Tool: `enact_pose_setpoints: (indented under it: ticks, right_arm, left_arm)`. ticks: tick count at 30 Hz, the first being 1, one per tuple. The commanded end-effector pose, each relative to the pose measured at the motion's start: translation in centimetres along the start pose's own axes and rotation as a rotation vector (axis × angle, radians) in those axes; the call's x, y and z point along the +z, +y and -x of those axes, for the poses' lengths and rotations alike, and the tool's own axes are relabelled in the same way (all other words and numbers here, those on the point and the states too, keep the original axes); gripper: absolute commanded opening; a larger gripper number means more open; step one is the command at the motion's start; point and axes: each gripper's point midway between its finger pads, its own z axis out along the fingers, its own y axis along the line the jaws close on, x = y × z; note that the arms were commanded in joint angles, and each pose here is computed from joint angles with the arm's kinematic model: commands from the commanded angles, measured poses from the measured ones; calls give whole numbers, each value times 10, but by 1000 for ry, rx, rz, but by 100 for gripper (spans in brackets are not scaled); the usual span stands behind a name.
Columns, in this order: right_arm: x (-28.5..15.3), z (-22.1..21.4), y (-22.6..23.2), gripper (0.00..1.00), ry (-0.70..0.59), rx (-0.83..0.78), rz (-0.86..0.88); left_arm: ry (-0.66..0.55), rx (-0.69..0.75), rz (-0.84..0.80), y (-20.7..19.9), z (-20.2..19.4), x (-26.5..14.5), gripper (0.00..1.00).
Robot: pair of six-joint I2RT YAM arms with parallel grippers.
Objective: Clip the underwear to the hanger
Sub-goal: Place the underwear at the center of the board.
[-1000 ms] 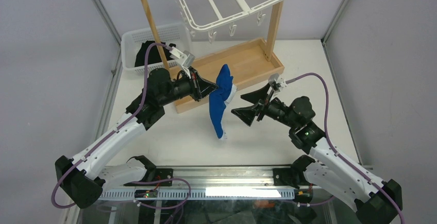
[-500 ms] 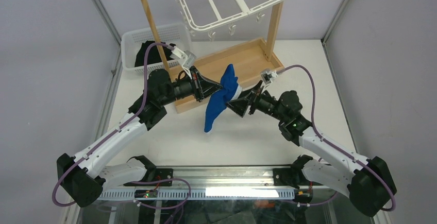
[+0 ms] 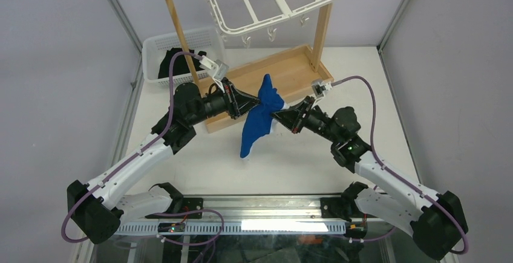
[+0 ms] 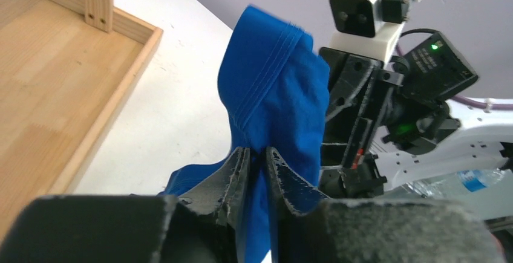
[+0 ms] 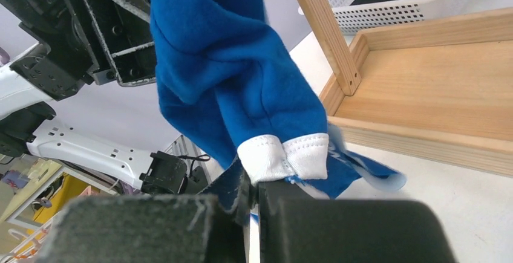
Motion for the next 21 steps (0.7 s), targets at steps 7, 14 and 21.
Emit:
enact_pose_setpoints:
  ticks: [7, 14, 21]
  right_arm:
    - [-49, 100, -14, 0, -126, -351, -420]
    - [-85, 179, -25, 0, -94, -595, -766]
    - [-62, 150, -40, 0, 166, -694, -703]
  left_arm:
    - [-122, 8, -52, -11, 50, 37, 46]
    - [-151, 60, 42, 3, 71, 45, 63]
    - [-223, 94, 339, 38, 84, -3, 75]
